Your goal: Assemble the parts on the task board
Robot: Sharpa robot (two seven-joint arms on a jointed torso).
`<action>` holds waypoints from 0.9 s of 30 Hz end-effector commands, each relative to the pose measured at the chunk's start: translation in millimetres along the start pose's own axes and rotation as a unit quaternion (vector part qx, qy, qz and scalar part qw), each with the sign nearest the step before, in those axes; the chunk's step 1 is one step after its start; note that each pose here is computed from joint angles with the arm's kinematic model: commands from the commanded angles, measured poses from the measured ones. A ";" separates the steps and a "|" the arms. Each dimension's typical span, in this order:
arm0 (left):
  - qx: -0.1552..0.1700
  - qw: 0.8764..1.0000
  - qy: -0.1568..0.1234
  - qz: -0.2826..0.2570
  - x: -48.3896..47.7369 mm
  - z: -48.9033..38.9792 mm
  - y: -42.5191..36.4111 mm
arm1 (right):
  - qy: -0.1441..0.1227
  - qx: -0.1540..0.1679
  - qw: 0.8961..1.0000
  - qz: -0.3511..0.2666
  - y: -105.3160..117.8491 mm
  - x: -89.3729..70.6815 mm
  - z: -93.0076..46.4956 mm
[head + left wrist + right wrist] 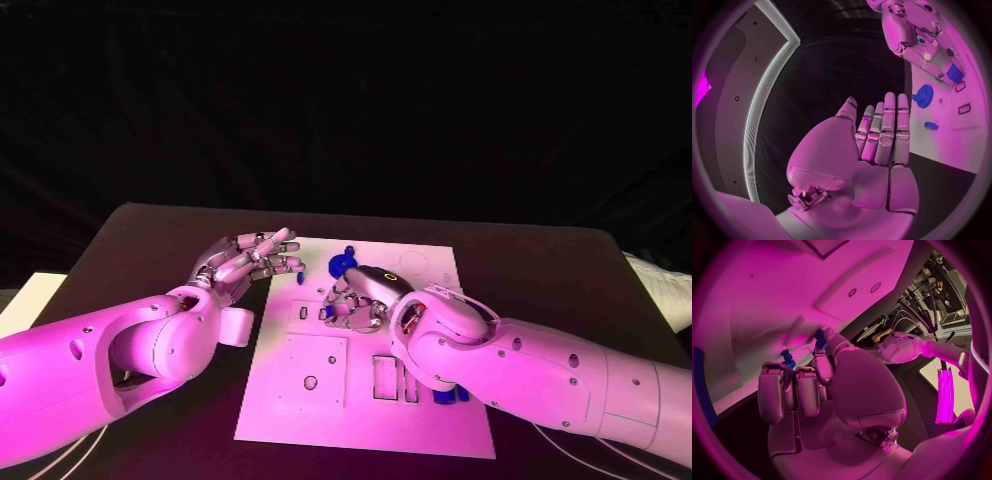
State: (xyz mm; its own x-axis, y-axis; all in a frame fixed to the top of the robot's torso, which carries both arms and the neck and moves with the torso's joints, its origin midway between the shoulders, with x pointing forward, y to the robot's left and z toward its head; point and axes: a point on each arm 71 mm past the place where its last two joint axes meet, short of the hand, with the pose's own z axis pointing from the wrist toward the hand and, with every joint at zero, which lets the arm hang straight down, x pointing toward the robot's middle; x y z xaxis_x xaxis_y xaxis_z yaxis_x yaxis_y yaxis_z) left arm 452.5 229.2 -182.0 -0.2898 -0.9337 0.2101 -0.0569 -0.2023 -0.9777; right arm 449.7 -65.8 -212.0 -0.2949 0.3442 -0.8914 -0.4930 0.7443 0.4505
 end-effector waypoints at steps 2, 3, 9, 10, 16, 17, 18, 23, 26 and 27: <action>0.007 1.000 0.009 -0.005 2.8 0.2 -1.3 | 0.020 0.014 0.999 -0.034 -6.0 5.3 -1.4; 0.007 1.000 0.009 -0.005 2.9 0.2 -1.3 | 0.020 0.015 0.999 -0.036 -6.5 5.3 -1.5; 0.006 1.000 0.009 -0.006 3.0 0.3 -1.2 | 0.025 0.023 0.998 -0.048 -9.0 5.6 -2.6; 0.006 1.000 0.010 -0.006 3.0 0.3 -1.1 | 0.027 0.024 0.998 -0.050 -9.2 5.9 -2.8; 0.005 1.000 0.010 -0.006 3.3 0.3 -1.0 | 0.037 0.031 0.997 -0.059 -10.4 7.3 -3.5; 0.005 1.000 0.010 -0.006 3.5 0.3 -1.0 | 0.039 0.032 0.997 -0.061 -10.7 7.5 -3.5; 0.005 1.000 0.011 -0.006 3.6 0.3 -1.0 | 0.041 0.033 0.997 -0.062 -10.9 7.7 -3.5; 0.005 1.000 0.012 -0.007 4.6 0.2 -0.9 | 0.050 0.037 0.996 -0.067 -12.6 9.1 -3.4; 0.005 1.000 0.012 -0.007 4.8 0.0 -0.9 | 0.055 0.040 0.995 -0.069 -13.3 9.8 -3.2; 0.005 1.000 0.012 -0.007 4.8 0.0 -1.0 | 0.056 0.040 0.995 -0.069 -13.5 10.0 -3.1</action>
State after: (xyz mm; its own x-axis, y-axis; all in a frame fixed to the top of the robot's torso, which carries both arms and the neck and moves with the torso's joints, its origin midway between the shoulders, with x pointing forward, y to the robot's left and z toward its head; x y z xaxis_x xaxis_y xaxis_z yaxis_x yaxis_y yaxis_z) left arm 451.8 227.5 -181.7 -0.2938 -0.9319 0.2125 -0.0587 -0.2043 -0.9771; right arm 451.1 -67.5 -209.5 -0.2628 0.2637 -0.9281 -0.5117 0.7774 0.3658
